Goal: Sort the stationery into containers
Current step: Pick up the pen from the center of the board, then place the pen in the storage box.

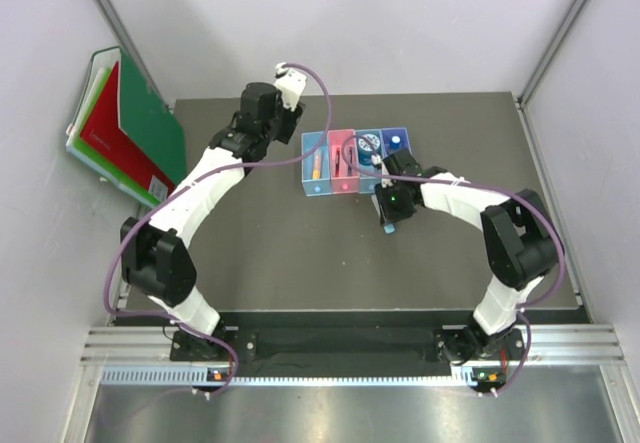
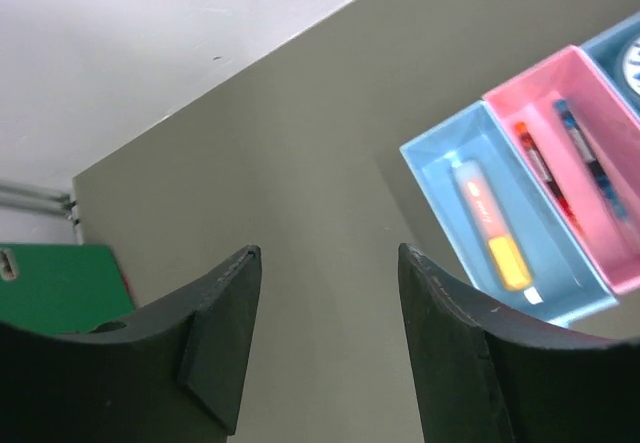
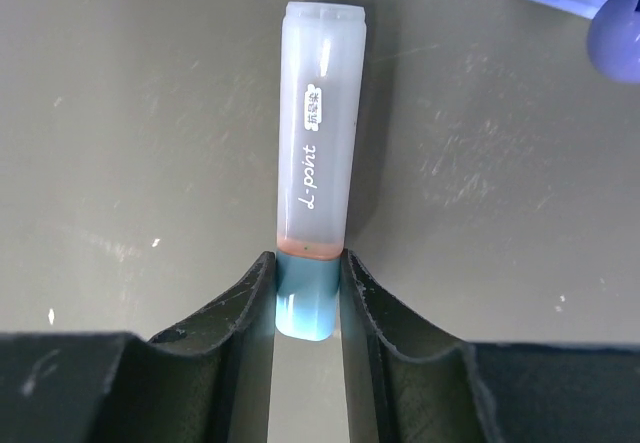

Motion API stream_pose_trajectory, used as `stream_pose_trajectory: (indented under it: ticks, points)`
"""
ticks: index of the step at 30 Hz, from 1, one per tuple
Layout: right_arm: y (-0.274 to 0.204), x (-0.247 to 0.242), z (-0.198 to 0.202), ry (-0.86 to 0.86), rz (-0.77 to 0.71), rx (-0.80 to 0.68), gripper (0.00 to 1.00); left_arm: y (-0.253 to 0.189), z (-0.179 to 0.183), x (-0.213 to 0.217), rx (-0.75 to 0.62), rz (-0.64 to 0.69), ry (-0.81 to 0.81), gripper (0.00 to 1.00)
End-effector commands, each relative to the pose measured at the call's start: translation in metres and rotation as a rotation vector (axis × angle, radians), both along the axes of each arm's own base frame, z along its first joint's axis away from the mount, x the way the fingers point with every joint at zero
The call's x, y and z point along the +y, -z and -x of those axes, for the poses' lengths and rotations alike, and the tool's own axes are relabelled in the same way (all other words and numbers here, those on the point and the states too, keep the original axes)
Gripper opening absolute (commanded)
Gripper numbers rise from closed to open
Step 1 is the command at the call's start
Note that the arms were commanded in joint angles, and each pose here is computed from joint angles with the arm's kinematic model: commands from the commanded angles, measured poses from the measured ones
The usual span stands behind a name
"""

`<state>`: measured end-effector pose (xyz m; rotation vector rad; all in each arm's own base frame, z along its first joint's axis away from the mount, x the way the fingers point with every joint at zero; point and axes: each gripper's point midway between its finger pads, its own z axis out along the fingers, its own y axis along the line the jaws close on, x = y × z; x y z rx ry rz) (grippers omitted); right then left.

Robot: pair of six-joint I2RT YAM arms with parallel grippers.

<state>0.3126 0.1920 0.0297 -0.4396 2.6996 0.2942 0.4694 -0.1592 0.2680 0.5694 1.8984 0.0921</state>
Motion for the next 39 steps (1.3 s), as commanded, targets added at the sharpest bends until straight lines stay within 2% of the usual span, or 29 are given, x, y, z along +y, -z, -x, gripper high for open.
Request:
stream_pose_trajectory:
  ticks: [1, 2, 5, 6, 8, 9, 11, 18, 24, 27, 34, 39]
  points:
    - [-0.049, 0.012, -0.003, -0.109, -0.043, -0.131, 0.00, -0.040, -0.009, 0.027, -0.139, 0.045, -0.126, 0.65]
    - [-0.055, 0.014, -0.002, -0.121, -0.057, -0.138, 0.00, -0.038, -0.006, 0.035, -0.146, 0.048, -0.160, 0.70]
    - [-0.072, 0.017, 0.001, -0.154, -0.084, -0.170, 0.00, -0.040, -0.005, 0.062, -0.185, 0.058, -0.275, 0.75]
    - [-0.077, 0.020, 0.003, -0.175, -0.099, -0.176, 0.00, -0.039, -0.006, 0.074, -0.187, 0.060, -0.308, 0.80]
    - [-0.088, 0.024, 0.006, -0.198, -0.123, -0.196, 0.00, -0.034, -0.002, 0.083, -0.185, 0.059, -0.333, 0.86]
    - [-0.090, 0.026, 0.008, -0.211, -0.128, -0.196, 0.00, -0.032, -0.001, 0.088, -0.185, 0.057, -0.342, 0.92]
    - [-0.101, 0.030, 0.010, -0.232, -0.144, -0.223, 0.00, -0.029, 0.005, 0.091, -0.185, 0.060, -0.338, 0.99]
    - [-0.133, 0.050, -0.016, -0.251, -0.181, -0.333, 0.00, -0.033, 0.019, 0.097, -0.220, 0.074, -0.335, 0.99]
    - [-0.159, 0.084, -0.066, -0.215, -0.245, -0.400, 0.00, -0.039, 0.030, 0.108, -0.241, 0.068, -0.376, 0.99]
    - [-0.175, 0.104, -0.090, -0.201, -0.296, -0.425, 0.00, -0.052, 0.036, 0.116, -0.293, 0.079, -0.409, 0.99]
    - [-0.157, 0.141, -0.125, -0.188, -0.349, -0.406, 0.00, -0.068, 0.048, 0.124, -0.348, 0.092, -0.430, 0.99]
    - [-0.147, 0.167, -0.137, -0.210, -0.374, -0.404, 0.00, -0.072, 0.050, 0.126, -0.358, 0.089, -0.433, 0.99]
